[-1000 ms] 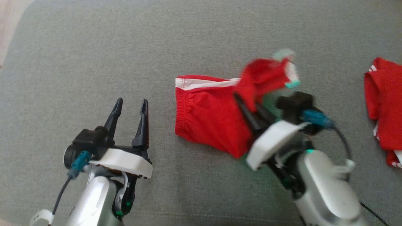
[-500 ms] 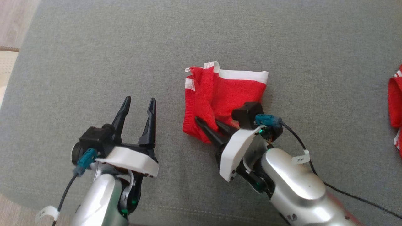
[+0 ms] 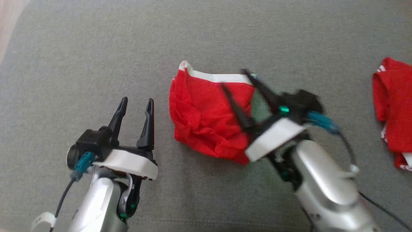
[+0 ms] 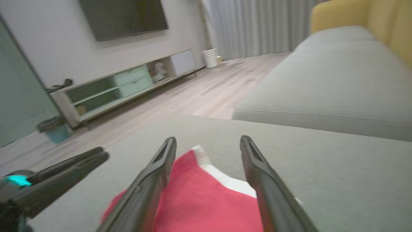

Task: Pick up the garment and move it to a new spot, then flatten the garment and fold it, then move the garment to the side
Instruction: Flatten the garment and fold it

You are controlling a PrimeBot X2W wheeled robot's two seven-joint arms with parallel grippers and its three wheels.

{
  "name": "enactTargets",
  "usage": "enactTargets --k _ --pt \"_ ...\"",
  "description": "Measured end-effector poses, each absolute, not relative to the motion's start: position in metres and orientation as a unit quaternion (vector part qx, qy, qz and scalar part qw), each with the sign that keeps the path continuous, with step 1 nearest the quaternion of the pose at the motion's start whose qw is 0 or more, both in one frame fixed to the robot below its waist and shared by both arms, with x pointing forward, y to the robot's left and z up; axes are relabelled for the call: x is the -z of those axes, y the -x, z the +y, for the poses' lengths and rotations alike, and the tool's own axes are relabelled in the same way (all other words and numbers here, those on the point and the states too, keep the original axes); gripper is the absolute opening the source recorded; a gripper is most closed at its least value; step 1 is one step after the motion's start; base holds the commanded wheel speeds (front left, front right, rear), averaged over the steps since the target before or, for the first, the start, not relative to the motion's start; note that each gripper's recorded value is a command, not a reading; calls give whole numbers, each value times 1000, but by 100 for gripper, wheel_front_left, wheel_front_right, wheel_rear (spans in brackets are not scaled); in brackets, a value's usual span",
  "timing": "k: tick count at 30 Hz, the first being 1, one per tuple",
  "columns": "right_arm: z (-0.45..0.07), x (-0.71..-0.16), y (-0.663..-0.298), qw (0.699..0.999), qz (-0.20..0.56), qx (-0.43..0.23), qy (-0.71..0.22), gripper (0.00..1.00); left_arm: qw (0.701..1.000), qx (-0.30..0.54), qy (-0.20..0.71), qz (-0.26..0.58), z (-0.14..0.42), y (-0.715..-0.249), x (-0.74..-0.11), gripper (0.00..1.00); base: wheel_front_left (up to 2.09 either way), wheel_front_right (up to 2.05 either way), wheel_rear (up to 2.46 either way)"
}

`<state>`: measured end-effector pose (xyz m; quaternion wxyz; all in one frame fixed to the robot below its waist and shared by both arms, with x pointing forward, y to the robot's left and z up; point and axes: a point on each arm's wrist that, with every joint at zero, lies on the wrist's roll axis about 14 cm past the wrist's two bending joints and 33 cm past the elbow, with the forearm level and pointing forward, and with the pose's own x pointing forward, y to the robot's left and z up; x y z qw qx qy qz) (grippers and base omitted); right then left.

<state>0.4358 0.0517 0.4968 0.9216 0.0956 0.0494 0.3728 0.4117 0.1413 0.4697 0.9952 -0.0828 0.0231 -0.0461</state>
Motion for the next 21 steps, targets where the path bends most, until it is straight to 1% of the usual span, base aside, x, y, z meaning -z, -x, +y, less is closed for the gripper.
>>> enactTargets --k 5,10,14,21 --pt "-34 -490 -446 964 42 -243 -96 100 995 57 75 12 136 -415 -477 100 0 0 0" --pt "-103 -491 -439 986 36 -146 -65 100 996 61 69 4 135 -415 -483 100 0 0 0" --pt "-133 -495 -423 993 35 -105 -43 100 996 58 61 1 139 -410 -485 100 0 0 0" --pt "-143 -501 -406 995 39 -88 -40 100 997 52 55 -1 143 -404 -488 100 0 0 0"
